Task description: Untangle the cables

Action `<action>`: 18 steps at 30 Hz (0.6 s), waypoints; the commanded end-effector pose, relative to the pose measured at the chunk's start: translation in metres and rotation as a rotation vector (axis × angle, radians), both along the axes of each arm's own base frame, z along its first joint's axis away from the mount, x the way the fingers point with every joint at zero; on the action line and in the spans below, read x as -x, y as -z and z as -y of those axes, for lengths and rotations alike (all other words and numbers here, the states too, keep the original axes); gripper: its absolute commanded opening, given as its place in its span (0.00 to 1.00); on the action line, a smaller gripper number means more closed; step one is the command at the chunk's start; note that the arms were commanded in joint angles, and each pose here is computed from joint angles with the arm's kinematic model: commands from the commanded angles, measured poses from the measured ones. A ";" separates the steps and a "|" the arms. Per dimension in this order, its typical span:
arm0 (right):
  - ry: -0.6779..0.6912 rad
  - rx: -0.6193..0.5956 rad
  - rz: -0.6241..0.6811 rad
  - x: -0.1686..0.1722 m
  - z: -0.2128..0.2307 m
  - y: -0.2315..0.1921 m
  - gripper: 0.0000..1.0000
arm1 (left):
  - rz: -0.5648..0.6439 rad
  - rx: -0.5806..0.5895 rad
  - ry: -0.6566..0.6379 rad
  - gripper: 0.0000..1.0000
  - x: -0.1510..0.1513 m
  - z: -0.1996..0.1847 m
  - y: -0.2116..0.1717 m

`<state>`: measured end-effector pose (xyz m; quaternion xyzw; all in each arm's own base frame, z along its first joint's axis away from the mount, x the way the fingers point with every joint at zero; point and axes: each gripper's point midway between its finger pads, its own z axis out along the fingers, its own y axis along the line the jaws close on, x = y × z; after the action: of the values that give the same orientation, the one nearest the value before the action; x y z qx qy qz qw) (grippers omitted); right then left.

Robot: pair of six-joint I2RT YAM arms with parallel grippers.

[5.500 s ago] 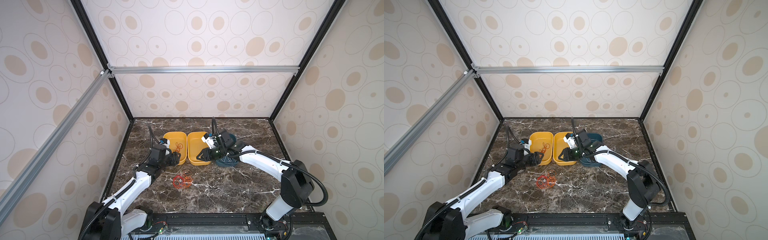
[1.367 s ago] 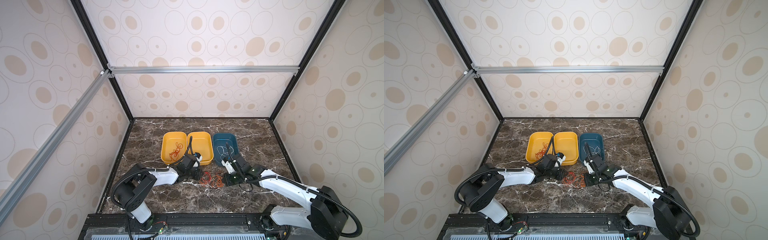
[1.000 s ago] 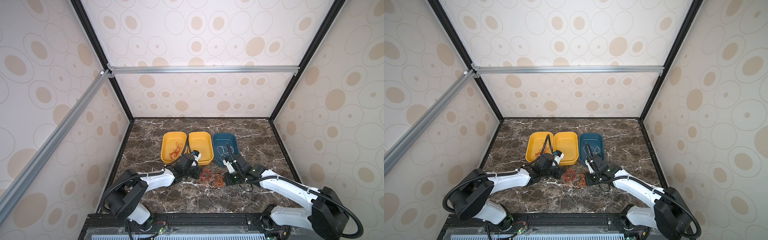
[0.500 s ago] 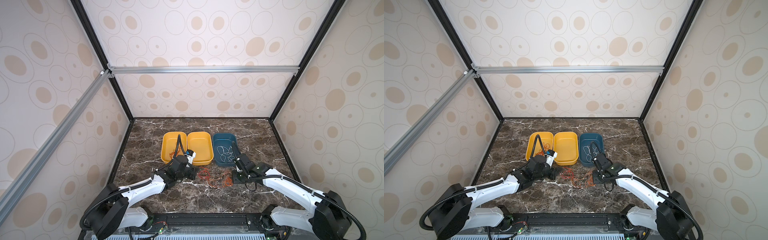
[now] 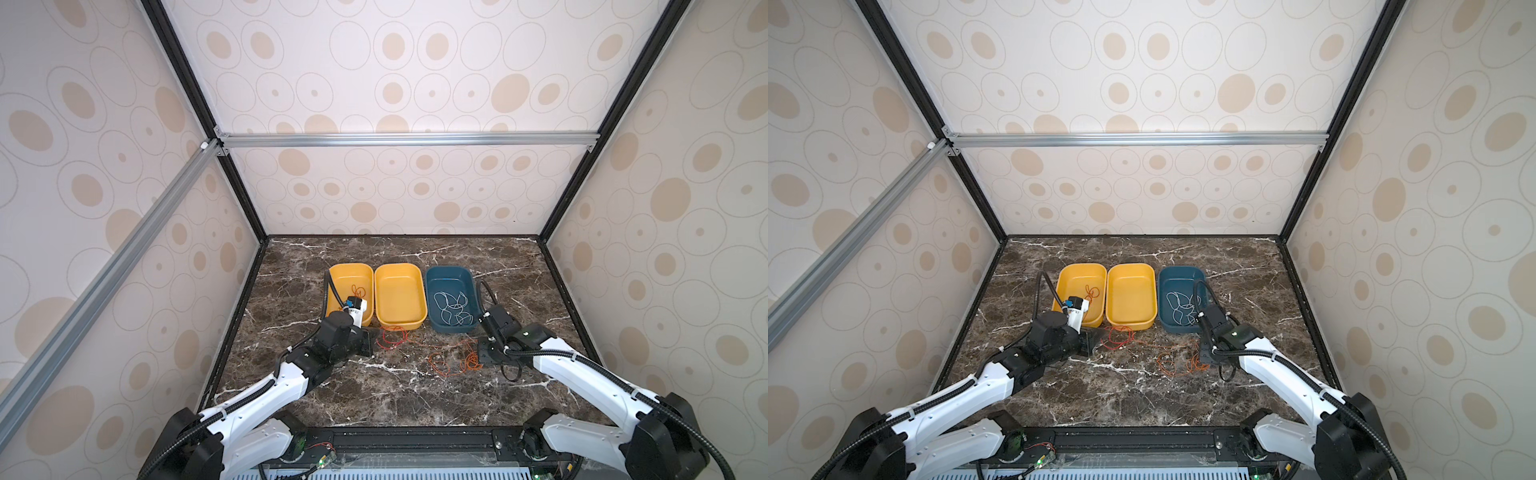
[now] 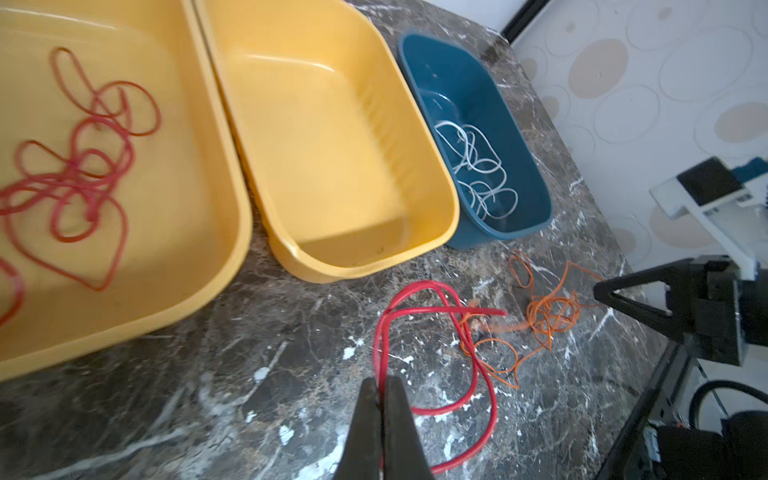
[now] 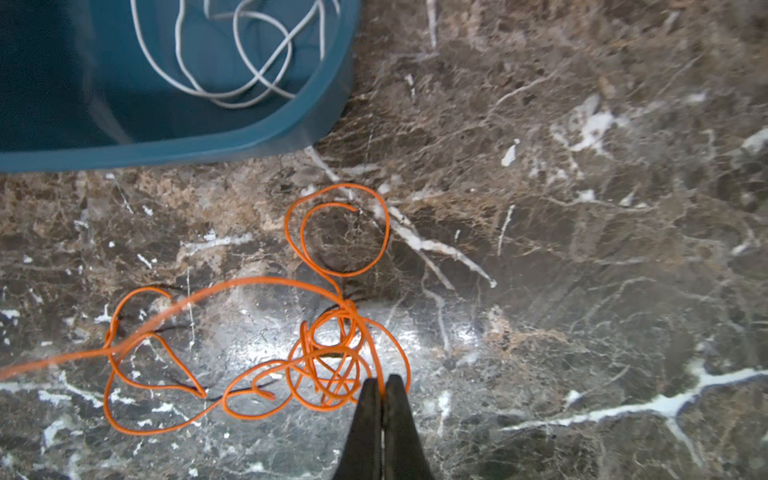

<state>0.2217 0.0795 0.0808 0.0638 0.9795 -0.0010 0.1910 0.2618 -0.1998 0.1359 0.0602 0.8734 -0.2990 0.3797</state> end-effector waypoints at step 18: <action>-0.305 -0.163 -0.071 0.008 -0.076 0.006 0.04 | 0.045 0.062 -0.105 0.00 -0.008 -0.023 -0.038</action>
<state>0.2119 0.1219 0.0681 -0.0185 0.9872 0.0576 0.1479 0.2639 -0.1759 0.1493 0.0190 0.8706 -0.2904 0.3968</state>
